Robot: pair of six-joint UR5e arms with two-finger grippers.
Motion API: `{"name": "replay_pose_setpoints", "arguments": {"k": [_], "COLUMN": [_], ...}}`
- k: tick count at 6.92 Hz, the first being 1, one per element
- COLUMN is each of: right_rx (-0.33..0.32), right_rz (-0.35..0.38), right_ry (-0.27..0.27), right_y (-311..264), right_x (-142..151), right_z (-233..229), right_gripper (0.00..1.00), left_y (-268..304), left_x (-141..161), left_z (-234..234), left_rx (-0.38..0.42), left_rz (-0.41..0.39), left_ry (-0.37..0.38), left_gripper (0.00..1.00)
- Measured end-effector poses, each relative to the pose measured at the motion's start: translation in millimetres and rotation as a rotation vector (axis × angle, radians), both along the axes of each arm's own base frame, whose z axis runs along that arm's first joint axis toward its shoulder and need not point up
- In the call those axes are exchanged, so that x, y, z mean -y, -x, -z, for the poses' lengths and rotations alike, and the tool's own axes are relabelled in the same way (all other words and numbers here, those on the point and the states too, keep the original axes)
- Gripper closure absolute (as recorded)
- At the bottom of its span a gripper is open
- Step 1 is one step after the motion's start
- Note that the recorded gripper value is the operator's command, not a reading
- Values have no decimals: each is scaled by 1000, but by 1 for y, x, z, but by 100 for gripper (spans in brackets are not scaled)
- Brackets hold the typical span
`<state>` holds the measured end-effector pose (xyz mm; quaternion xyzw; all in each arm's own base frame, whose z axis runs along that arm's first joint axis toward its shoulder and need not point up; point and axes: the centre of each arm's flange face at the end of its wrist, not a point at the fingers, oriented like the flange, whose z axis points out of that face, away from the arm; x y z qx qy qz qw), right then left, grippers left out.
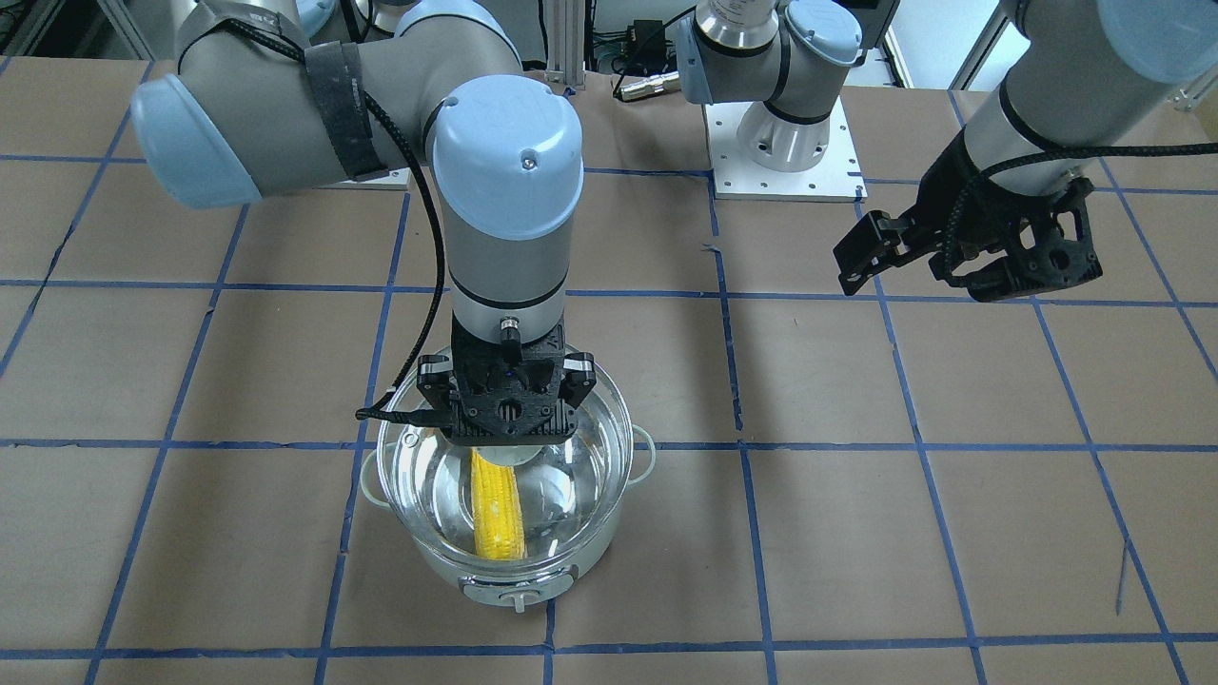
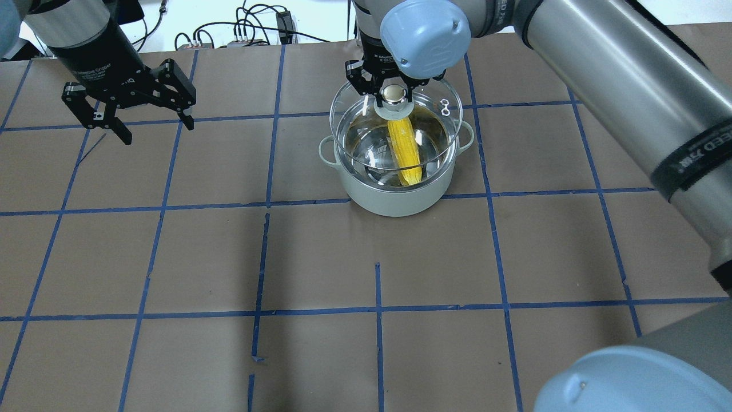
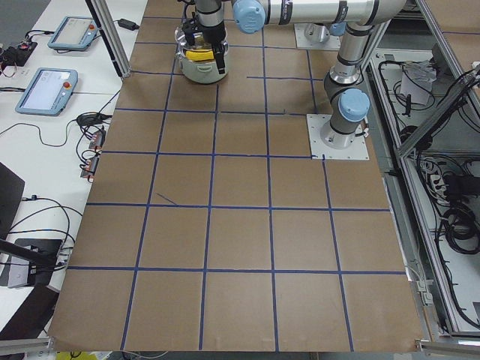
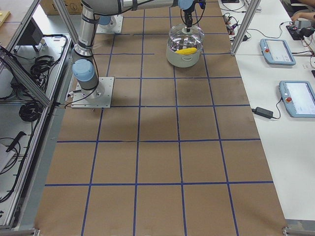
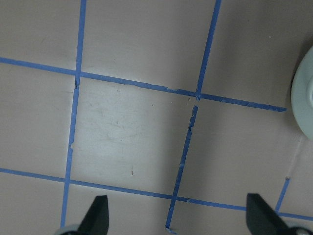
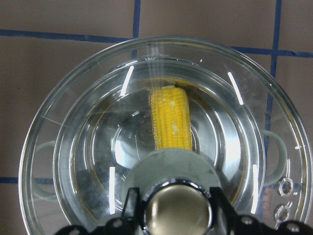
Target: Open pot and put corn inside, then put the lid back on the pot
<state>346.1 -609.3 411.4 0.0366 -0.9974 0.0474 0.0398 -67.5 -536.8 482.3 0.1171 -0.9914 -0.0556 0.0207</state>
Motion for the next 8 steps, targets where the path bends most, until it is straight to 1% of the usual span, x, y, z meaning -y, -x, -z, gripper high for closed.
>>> {"name": "replay_pose_setpoints", "arguments": {"k": [1,3,5,8], "right_rx": [2,14,16,11], "right_rz": [0,-7,-21,-39], "right_ry": [6,42,45,33], "right_y": [-2,-8,-8,-4], "right_x": [-1,-7,-9,-8], "right_z": [3,24,40,47], "right_gripper": [73,73,73,73], "left_y": [2,1,-1,6], "left_x": [1,-1,0,-4], "left_z": [1,0,5,3], "left_rx": [-22,-36,-43,-39], "left_rz": [-6,30,38,37], "left_ry": [2,-1,-27,-23], "left_gripper": [0,0,0,0]}}
